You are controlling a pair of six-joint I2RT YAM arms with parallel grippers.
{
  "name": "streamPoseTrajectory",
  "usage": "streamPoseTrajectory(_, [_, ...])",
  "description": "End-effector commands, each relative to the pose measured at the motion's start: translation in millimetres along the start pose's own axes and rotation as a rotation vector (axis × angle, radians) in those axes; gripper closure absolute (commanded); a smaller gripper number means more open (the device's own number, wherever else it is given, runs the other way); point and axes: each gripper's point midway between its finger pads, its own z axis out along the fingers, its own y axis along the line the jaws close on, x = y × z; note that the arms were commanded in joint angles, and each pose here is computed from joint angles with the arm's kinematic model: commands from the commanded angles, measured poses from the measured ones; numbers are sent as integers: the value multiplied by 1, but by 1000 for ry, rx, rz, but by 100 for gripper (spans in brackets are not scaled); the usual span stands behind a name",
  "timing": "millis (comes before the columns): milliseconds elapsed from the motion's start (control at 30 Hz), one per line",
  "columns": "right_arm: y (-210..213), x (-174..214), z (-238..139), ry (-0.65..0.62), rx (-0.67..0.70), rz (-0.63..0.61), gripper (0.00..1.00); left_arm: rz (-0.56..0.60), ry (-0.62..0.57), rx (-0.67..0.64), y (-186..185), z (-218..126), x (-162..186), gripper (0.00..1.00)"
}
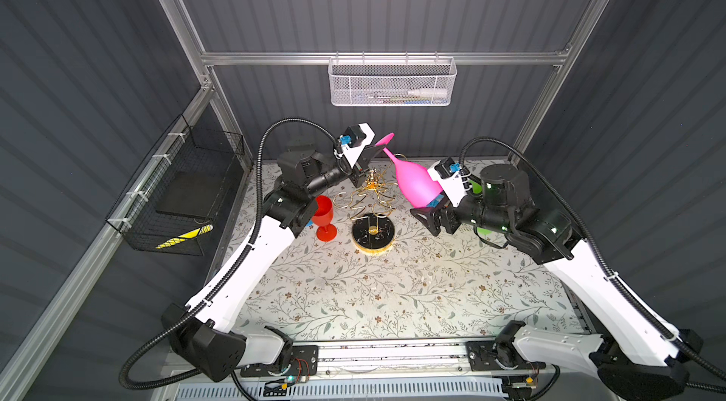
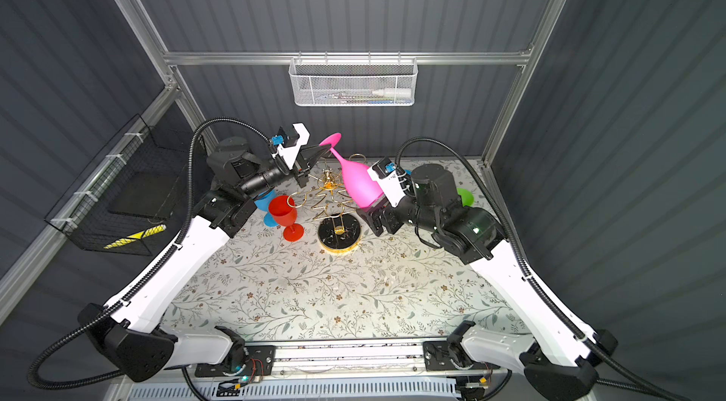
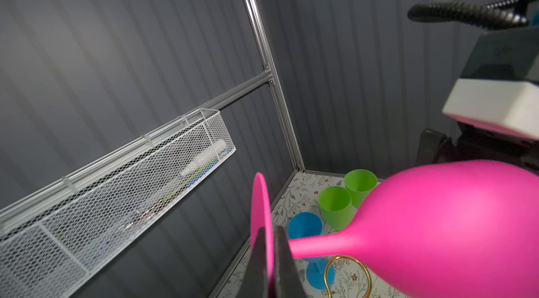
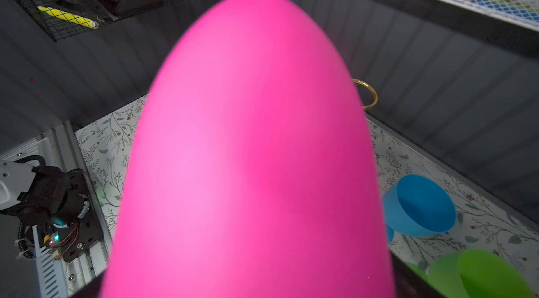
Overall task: Take the wine glass off the wine glass rack
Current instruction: 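Close the right gripper on the pink glass bowl while the left holds the base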
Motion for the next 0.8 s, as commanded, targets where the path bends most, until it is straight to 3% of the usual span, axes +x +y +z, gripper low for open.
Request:
streamPoseTrajectory(0, [1, -14, -20, -106, -8, 29, 3, -126, -55, -145, 21, -21, -36, 100])
streamPoseTrajectory(200, [-4, -11, -45, -206, -45, 124, 2, -217, -64, -164, 23, -26, -38, 100])
streamPoseTrajectory(367, [-8, -13, -58, -271, -122, 222, 11, -248, -68, -127, 18, -24, -38, 100])
streamPoseTrajectory(567, [-9, -34, -64, -349, -189, 255, 25, -258, -61, -119, 16, -24, -36, 100])
streamPoseTrajectory(767, [-15, -48, -56, -385, -215, 298, 29, -257, -59, -115, 14, -25, -36, 100])
